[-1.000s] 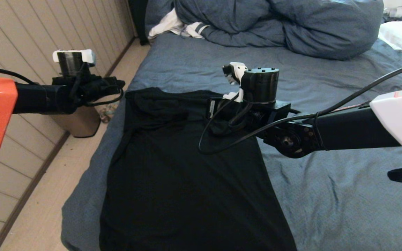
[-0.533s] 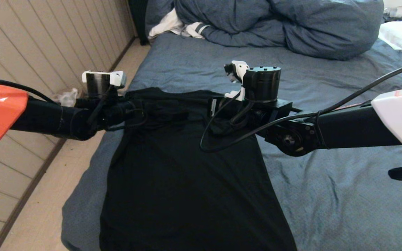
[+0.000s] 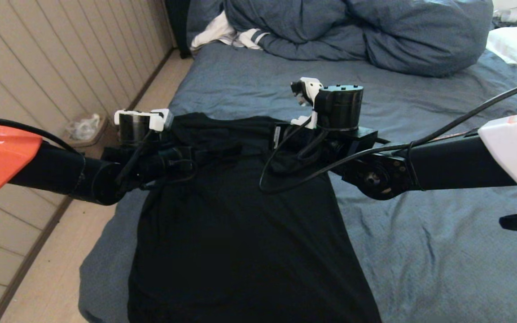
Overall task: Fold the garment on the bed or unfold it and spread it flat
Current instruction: Fold the black T-shirt
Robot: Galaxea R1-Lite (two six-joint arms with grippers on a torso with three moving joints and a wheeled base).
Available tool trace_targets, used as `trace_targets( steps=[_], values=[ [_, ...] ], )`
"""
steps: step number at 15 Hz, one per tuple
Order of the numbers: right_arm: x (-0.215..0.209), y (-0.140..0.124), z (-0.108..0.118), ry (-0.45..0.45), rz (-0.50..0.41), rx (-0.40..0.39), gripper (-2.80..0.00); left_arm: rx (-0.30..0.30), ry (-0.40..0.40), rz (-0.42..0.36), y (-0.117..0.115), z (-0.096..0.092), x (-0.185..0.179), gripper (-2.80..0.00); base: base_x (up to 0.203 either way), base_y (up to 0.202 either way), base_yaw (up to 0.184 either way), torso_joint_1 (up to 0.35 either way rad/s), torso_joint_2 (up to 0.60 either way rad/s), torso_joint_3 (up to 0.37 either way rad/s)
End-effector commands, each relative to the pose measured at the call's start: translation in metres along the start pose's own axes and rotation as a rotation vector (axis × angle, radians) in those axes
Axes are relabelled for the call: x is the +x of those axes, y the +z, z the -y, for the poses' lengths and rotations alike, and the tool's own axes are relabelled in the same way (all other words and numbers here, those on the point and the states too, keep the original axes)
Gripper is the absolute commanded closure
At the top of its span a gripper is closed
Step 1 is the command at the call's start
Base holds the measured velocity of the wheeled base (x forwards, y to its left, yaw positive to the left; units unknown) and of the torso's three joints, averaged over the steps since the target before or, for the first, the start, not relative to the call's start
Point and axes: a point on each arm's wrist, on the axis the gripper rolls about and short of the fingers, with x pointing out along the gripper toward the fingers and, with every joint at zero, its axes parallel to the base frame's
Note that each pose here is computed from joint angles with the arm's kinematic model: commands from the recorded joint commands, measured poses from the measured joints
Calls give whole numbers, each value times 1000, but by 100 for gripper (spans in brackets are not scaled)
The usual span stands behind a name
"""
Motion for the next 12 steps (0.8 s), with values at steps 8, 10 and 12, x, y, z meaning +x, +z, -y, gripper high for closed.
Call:
trace_targets(
  steps=[8,10,12],
  values=[
    [3,-5,0,0,-9,0,0,-2,6,5,-14,-4,-3,-280,0,0,0,0,0,0],
    [3,-5,0,0,-9,0,0,-2,9,7,-14,-5,0,-280,0,0,0,0,0,0],
    [3,-5,0,0,-9,0,0,-6,24,6,-16,-11,8,-280,0,0,0,0,0,0]
  ],
)
